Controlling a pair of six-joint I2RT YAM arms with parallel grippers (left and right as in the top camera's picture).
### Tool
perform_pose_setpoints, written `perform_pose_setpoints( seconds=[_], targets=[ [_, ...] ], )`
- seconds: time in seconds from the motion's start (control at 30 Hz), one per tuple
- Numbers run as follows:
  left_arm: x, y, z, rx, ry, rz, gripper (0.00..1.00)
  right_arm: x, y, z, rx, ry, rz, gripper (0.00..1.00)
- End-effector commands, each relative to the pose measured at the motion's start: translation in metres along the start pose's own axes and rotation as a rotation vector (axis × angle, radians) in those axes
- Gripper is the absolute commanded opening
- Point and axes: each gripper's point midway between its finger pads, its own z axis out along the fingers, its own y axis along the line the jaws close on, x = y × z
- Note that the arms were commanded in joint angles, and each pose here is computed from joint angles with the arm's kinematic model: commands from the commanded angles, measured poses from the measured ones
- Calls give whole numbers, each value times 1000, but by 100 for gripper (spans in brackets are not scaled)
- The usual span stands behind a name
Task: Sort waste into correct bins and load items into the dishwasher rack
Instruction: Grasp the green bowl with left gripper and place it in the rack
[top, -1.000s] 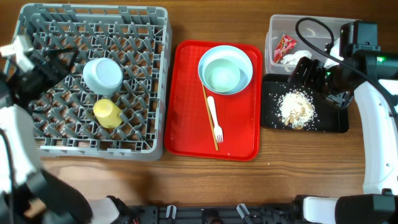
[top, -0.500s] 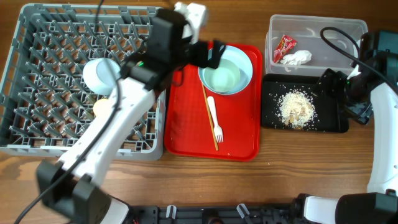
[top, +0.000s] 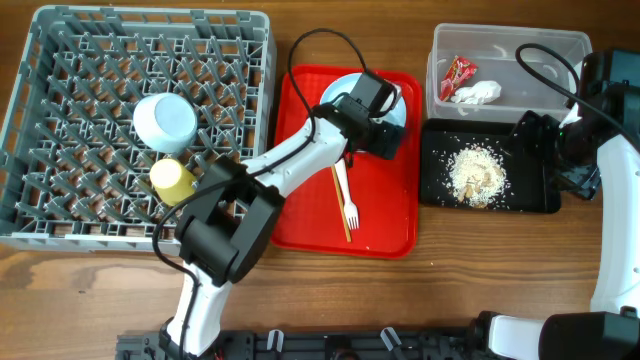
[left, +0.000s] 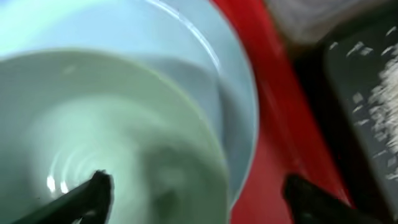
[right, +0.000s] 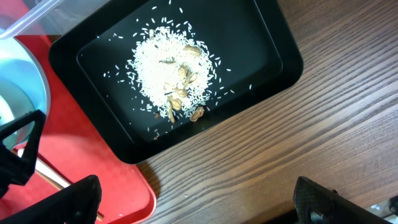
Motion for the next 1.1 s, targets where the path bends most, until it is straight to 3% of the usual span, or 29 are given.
perform_pose_setpoints(
  seconds=[0.0, 0.07, 0.23, 0.43, 0.57, 0.67, 0.77, 0.93, 1.07],
  targets=[
    [10, 18, 1, -105, 39, 12, 61, -4, -2, -10, 0, -41, -7, 100],
    [13, 19, 1, -106, 50, 11, 36, -4, -2, -9, -1, -40, -7, 100],
    [10, 17, 1, -103, 38, 14, 4, -4, -2, -9, 0, -39, -7, 100],
    [-25, 7, -44, -81, -77, 16, 4, -3, -2, -9, 1, -37, -7, 100],
    [-73, 17, -127, -59, -260, -18, 4, -4, -2, -9, 1, -38, -7, 100],
    [-96, 46, -185, 42, -362, -83, 4, -4, -2, -9, 1, -39, -7, 100],
    [-98, 94, -214, 208, -391, -204, 4, -4, -2, -10, 0, -39, -7, 100],
    [-87, 168, -240, 489, -434, -345, 4, -4, -2, -9, 0, -40, -7, 100],
    [-76, 215, -236, 598, -454, -454, 4, -4, -2, -9, 0, -39, -7, 100]
  ],
)
